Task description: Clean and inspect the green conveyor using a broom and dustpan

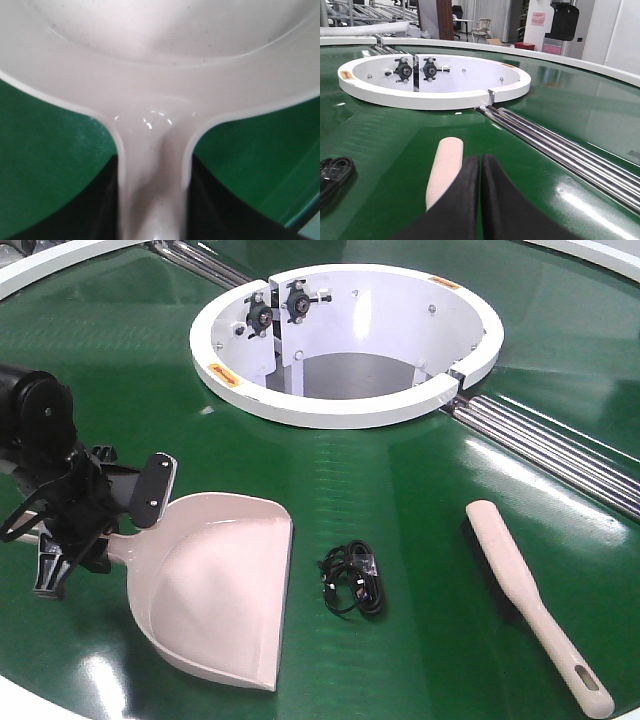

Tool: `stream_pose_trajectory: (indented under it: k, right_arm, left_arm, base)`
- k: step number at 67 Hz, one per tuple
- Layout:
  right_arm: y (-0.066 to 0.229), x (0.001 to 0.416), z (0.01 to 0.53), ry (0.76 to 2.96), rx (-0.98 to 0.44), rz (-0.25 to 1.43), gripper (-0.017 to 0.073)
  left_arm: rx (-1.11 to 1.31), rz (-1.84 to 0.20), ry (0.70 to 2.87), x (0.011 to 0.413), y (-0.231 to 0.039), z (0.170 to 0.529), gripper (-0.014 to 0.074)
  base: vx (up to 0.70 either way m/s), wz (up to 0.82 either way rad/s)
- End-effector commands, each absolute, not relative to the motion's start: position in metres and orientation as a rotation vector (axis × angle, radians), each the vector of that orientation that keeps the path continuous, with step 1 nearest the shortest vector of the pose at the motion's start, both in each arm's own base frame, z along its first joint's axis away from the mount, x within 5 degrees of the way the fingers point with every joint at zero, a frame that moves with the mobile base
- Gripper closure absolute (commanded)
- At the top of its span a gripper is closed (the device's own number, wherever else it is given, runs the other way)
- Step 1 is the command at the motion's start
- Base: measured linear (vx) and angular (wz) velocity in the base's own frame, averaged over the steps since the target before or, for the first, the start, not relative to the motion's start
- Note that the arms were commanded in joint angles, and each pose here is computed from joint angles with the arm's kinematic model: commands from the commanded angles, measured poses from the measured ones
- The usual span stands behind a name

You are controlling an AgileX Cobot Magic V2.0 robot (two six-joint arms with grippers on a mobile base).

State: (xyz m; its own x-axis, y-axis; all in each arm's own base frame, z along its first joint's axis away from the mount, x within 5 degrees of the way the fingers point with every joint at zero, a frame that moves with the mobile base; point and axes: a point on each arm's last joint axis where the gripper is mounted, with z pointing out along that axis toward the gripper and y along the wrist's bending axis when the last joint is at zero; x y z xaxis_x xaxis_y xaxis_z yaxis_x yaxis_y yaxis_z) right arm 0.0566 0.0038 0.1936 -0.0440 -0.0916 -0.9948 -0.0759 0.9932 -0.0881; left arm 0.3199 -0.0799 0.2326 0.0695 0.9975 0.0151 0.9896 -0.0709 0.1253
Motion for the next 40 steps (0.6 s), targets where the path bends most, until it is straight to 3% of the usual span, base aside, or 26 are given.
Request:
stream_pose_trajectory:
  k: [1,40]
  right_arm:
    - [0.0039,0.0562,0.1944,1.543,-0.128,-0.017,0.0568]
    - [0.0039,0.0562,0.1944,1.543,-0.128,-0.017,0.0568]
  left_arm:
    - [2.127,0.145,2.077,0.3205,-0.0873,0.2492,0.0601]
    - [2.081,0.232,2.141,0.3253,-0.0826,0.2461,0.0601]
  base:
    - [0.0,0.0]
    - [0.0,0.0]
